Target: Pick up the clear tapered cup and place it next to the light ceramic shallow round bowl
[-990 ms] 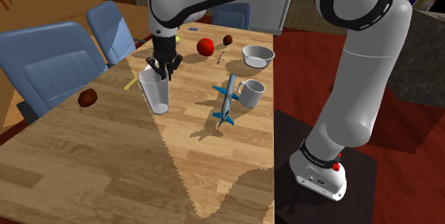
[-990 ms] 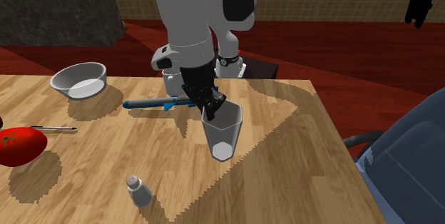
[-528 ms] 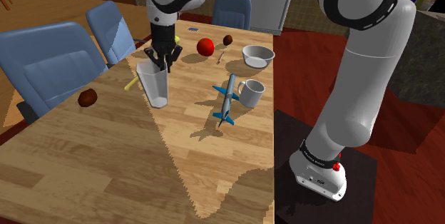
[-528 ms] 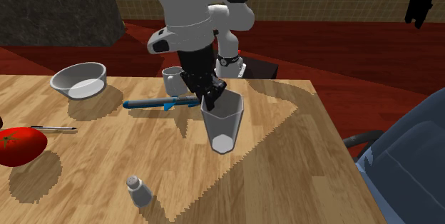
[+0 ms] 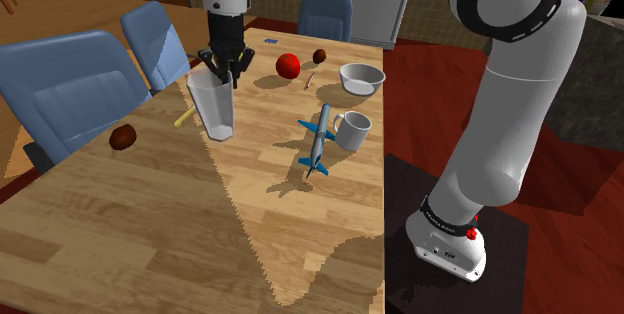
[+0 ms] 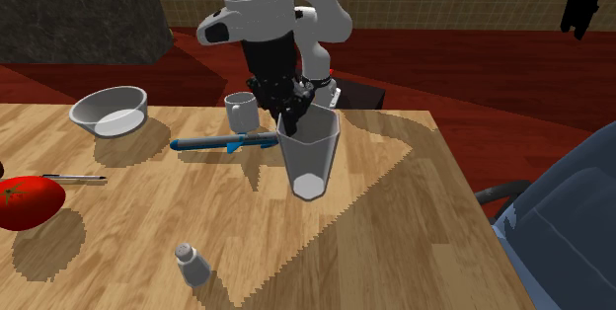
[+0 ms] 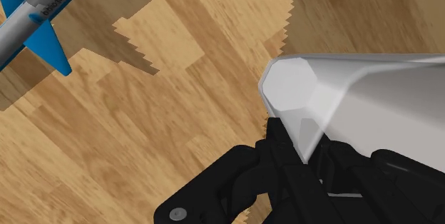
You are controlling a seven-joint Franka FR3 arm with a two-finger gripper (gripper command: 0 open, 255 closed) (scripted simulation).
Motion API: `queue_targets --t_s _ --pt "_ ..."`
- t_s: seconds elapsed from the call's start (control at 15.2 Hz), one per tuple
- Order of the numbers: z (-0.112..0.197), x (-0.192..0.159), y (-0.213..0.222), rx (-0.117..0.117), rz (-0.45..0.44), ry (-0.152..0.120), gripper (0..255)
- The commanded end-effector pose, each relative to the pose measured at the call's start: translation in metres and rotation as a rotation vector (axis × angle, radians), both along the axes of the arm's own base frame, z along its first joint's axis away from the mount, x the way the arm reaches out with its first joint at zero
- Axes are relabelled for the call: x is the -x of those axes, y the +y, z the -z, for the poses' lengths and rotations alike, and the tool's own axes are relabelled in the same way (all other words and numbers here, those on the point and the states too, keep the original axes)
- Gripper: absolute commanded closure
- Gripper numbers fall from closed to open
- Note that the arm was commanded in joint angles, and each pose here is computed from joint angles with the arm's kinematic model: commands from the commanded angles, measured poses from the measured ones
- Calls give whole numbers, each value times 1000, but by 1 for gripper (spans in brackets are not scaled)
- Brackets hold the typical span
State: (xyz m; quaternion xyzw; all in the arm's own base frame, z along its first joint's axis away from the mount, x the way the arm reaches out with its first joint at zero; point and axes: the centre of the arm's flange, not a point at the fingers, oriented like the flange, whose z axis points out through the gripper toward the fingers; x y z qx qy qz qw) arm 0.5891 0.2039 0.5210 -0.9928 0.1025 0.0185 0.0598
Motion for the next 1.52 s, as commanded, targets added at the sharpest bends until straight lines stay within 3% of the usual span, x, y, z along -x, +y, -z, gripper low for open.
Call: queue_targets --t_s 0.0,1.19,1.45 --pt "-12 -1 0 0 0 0 255" --pt "-105 -1 0 0 0 0 255" --pt "-105 11 -51 0 0 0 255"
